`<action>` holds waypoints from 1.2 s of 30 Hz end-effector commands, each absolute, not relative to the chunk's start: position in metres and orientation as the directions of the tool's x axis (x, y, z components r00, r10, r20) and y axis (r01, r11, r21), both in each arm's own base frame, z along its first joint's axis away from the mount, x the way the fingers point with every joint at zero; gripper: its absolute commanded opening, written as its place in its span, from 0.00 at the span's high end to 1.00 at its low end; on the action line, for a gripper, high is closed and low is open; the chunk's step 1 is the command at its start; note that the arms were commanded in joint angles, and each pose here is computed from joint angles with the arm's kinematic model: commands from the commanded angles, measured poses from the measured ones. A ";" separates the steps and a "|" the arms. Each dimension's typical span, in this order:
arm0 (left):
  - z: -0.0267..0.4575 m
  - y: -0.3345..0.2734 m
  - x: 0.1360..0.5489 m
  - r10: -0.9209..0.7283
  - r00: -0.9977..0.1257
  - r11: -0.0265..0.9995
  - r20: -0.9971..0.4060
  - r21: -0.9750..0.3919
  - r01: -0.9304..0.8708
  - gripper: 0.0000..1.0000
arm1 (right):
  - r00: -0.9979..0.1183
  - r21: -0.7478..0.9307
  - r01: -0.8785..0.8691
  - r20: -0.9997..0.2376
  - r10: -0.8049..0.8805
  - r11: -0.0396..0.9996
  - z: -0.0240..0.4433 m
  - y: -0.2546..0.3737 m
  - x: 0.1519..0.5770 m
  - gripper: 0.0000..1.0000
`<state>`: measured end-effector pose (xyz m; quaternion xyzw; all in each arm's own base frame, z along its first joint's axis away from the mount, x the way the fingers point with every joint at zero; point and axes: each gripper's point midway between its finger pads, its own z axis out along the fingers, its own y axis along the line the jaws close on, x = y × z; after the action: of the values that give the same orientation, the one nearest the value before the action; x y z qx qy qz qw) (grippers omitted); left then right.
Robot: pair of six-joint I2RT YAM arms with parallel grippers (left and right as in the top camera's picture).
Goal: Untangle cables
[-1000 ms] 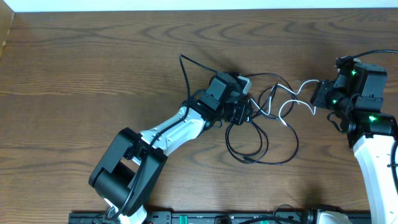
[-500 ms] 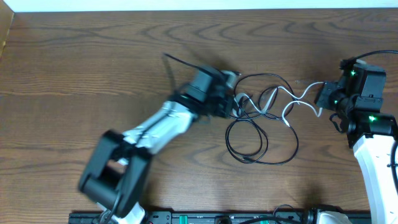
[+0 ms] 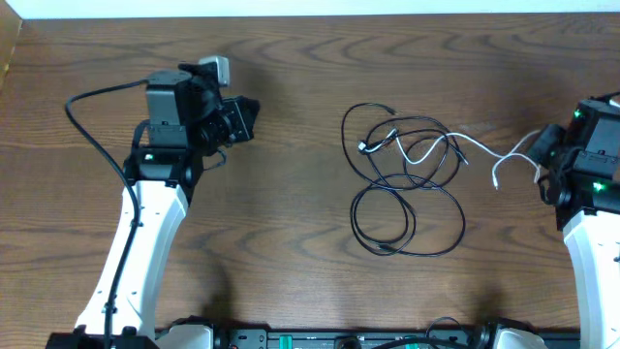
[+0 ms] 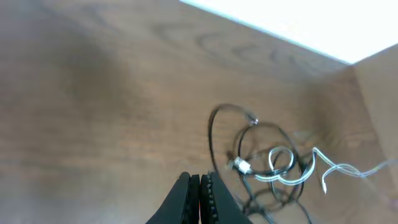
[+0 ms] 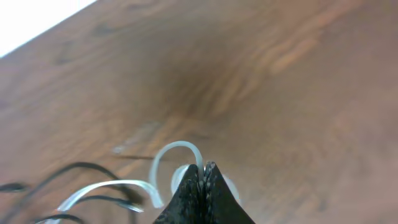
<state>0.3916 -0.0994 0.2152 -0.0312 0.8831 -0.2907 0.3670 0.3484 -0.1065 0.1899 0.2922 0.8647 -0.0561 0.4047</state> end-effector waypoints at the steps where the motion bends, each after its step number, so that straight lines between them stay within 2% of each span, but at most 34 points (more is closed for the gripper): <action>1: 0.194 -0.120 0.381 -0.225 -0.800 0.817 -0.557 -0.556 0.157 0.93 | -0.556 0.322 0.071 -0.773 0.306 0.944 0.221 -0.029 0.382 0.99; 2: 0.186 -0.129 0.377 -0.204 -0.820 0.815 -0.536 -0.557 0.162 0.92 | -0.541 0.369 -0.100 -0.799 0.260 0.924 0.237 -0.003 0.385 0.99; 3: 0.180 -0.138 0.373 -0.182 -0.835 0.812 -0.519 -0.558 0.170 0.93 | -0.523 0.398 -0.197 -0.816 0.248 0.896 0.249 0.013 0.386 0.99; 5: 0.168 -0.158 0.367 -0.133 -0.860 0.806 -0.492 -0.558 0.195 0.92 | -0.489 0.436 -0.284 -0.832 0.262 0.854 0.267 0.028 0.388 0.99; 6: 0.163 -0.168 0.364 -0.107 -0.869 0.803 -0.484 -0.557 0.212 0.87 | -0.483 0.442 -0.277 -0.832 0.274 0.853 0.269 0.028 0.389 0.99; 8: 0.152 -0.188 0.357 -0.047 -0.880 0.794 -0.472 -0.552 0.254 0.60 | -0.478 0.444 -0.233 -0.827 0.295 0.865 0.268 0.022 0.392 0.99; 10: 0.143 -0.207 0.351 0.025 -0.878 0.783 -0.477 -0.537 0.314 0.38 | -0.486 0.437 -0.186 -0.819 0.304 0.880 0.262 0.015 0.393 0.99; 11: 0.138 -0.218 0.348 0.064 -0.873 0.774 -0.483 -0.528 0.349 0.30 | -0.494 0.438 -0.155 -0.811 0.314 0.886 0.258 0.011 0.393 0.99; 13: 0.128 -0.245 0.341 0.169 -0.837 0.738 -0.521 -0.495 0.458 0.26 | -0.517 0.426 -0.083 -0.791 0.326 0.901 0.246 0.002 0.391 0.99; 17: 0.115 -0.271 0.342 0.250 -0.779 0.708 -0.576 -0.440 0.552 0.26 | -0.544 0.422 -0.040 -0.769 0.335 0.906 0.237 -0.002 0.387 0.99; 24: 0.079 -0.294 0.364 0.275 -0.728 0.745 -0.628 -0.340 0.574 0.26 | -0.565 0.429 -0.029 -0.752 0.339 0.903 0.231 -0.001 0.383 0.99; 32: 0.050 -0.291 0.398 0.248 -0.687 0.814 -0.683 -0.238 0.530 0.26 | -0.582 0.433 -0.021 -0.739 0.341 0.901 0.227 0.000 0.380 0.99; 34: 0.042 -0.291 0.400 0.250 -0.690 0.815 -0.679 -0.238 0.529 0.33 | -0.583 0.433 -0.021 -0.737 0.341 0.901 0.227 0.000 0.380 0.99; 36: 0.038 -0.291 0.400 0.252 -0.694 0.815 -0.674 -0.239 0.528 0.49 | -0.586 0.433 -0.019 -0.735 0.341 0.901 0.226 0.000 0.380 0.99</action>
<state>0.3939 -0.2957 0.0456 0.2163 0.8925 -0.2327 0.3200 0.3791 -0.0010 0.2199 0.0945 0.8696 0.2016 0.4407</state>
